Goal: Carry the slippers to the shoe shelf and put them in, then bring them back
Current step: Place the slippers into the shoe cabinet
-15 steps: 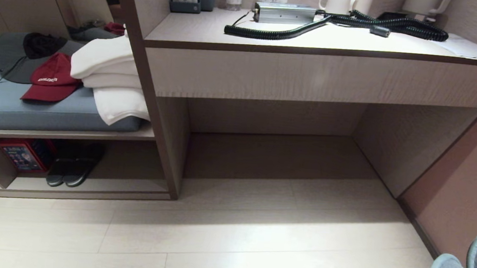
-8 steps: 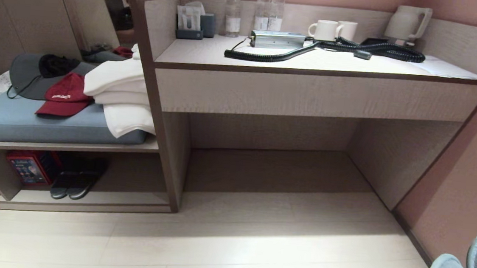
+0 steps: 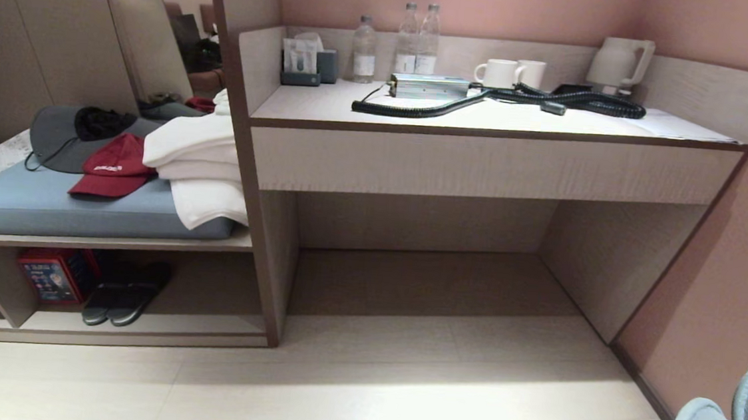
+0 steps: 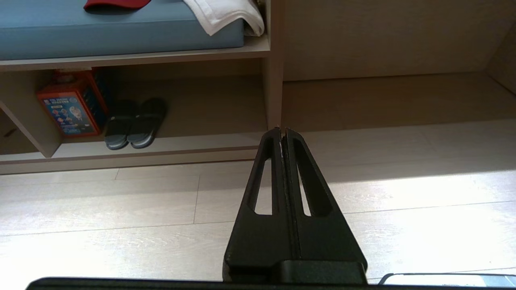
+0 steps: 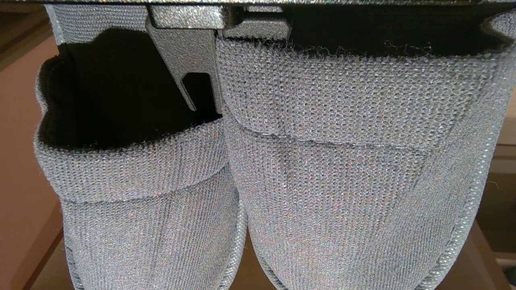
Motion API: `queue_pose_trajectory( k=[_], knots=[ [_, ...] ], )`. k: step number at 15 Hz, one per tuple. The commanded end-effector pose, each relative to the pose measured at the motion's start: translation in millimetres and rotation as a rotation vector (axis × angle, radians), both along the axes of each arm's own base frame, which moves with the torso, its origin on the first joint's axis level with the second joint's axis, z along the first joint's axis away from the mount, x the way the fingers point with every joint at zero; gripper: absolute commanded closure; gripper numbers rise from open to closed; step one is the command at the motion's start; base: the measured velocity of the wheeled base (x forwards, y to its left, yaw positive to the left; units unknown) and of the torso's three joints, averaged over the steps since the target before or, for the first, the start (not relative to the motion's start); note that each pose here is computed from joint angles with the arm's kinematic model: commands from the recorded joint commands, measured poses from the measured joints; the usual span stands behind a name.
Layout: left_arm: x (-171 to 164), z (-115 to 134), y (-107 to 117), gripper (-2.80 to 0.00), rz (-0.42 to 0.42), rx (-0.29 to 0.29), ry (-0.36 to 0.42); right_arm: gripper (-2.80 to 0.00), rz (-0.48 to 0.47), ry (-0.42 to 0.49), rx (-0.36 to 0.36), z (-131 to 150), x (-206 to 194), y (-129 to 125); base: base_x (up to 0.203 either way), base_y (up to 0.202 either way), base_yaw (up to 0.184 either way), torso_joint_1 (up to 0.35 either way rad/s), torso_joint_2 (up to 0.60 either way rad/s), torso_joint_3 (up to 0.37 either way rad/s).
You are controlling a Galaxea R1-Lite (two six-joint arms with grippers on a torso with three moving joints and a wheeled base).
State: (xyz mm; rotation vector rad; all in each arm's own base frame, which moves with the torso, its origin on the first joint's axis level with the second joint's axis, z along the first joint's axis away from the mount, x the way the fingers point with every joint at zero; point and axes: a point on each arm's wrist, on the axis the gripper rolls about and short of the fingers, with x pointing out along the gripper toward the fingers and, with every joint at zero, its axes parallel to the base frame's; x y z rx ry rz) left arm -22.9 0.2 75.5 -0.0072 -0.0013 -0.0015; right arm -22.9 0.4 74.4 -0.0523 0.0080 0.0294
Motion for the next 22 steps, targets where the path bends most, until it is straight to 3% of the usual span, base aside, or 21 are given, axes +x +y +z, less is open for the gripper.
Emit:
queue_pose_trajectory(
  k=[1, 6, 22],
  knots=[
    [0.2, -0.4, 0.0, 0.00, 0.000, -0.001, 0.003, 0.00, 0.000, 0.000, 0.000, -0.3, 0.1, 0.0, 0.000, 0.000, 0.000, 0.000, 0.00, 0.000],
    [0.2, -0.4, 0.0, 0.00, 0.000, -0.002, 0.003, 0.00, 0.000, 0.001, 0.002, -0.3, 0.1, 0.0, 0.000, 0.036, 0.004, 0.001, 0.00, 0.001],
    [0.2, -0.6, 0.0, 0.00, 0.000, -0.002, 0.004, 0.00, 0.000, -0.002, 0.002, 0.0, -0.1, 0.0, 0.000, 0.195, -0.002, 0.003, 0.00, 0.003]
  ],
)
